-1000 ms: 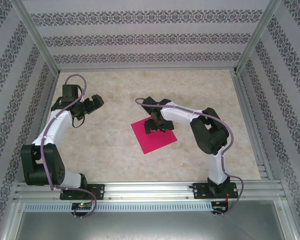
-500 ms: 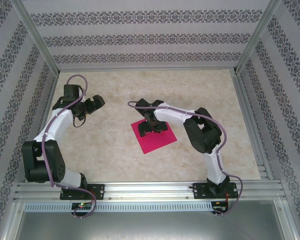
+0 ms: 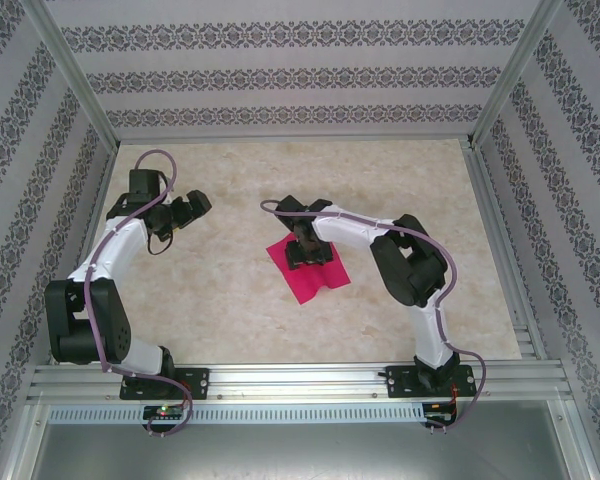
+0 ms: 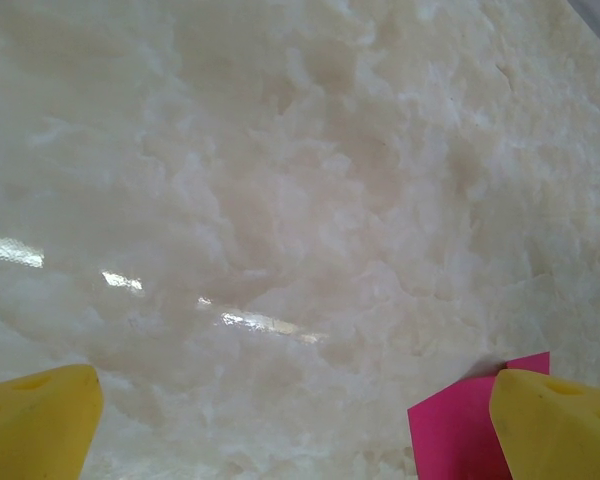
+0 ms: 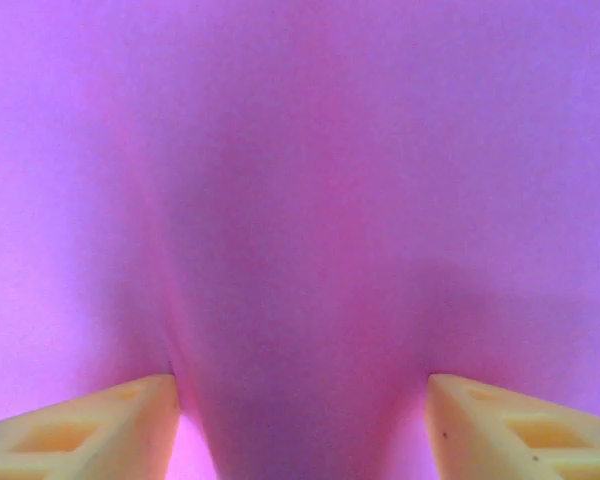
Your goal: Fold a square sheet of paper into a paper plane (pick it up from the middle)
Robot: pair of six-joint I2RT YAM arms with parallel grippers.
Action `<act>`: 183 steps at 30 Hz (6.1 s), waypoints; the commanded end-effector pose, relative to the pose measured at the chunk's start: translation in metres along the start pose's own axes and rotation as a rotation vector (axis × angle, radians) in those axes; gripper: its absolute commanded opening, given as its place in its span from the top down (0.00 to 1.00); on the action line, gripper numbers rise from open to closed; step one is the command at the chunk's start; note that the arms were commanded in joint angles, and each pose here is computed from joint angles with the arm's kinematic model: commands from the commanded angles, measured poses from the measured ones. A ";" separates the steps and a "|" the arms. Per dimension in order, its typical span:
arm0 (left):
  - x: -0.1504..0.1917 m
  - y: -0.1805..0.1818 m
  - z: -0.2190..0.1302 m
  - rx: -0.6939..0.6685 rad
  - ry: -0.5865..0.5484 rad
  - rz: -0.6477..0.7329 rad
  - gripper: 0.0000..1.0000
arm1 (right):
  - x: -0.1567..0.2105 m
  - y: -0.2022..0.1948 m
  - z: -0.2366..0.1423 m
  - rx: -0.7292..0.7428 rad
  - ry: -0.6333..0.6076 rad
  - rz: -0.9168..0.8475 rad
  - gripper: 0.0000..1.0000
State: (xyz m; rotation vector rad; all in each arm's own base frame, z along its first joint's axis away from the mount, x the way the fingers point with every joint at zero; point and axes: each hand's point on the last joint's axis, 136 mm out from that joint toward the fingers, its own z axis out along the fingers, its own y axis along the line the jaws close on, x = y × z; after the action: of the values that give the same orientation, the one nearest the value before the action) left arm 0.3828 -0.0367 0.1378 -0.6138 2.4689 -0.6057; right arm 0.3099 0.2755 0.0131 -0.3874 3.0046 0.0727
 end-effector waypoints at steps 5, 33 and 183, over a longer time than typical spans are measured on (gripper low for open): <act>0.031 -0.009 0.020 0.087 0.064 -0.024 0.07 | -0.028 0.059 -0.042 -0.401 -0.163 0.143 0.61; 0.126 -0.054 0.062 0.261 0.197 0.059 0.30 | -0.022 0.005 -0.023 -0.245 -0.279 0.201 0.34; 0.203 -0.055 0.152 0.079 0.527 0.183 1.00 | -0.014 0.005 -0.021 -0.301 -0.137 0.268 0.28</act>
State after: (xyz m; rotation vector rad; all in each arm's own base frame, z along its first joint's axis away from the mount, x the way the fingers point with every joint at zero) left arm 0.3532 -0.2532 0.0182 -0.1602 2.7635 -1.0885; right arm 0.3255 0.2803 0.0236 0.0045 2.9020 0.4554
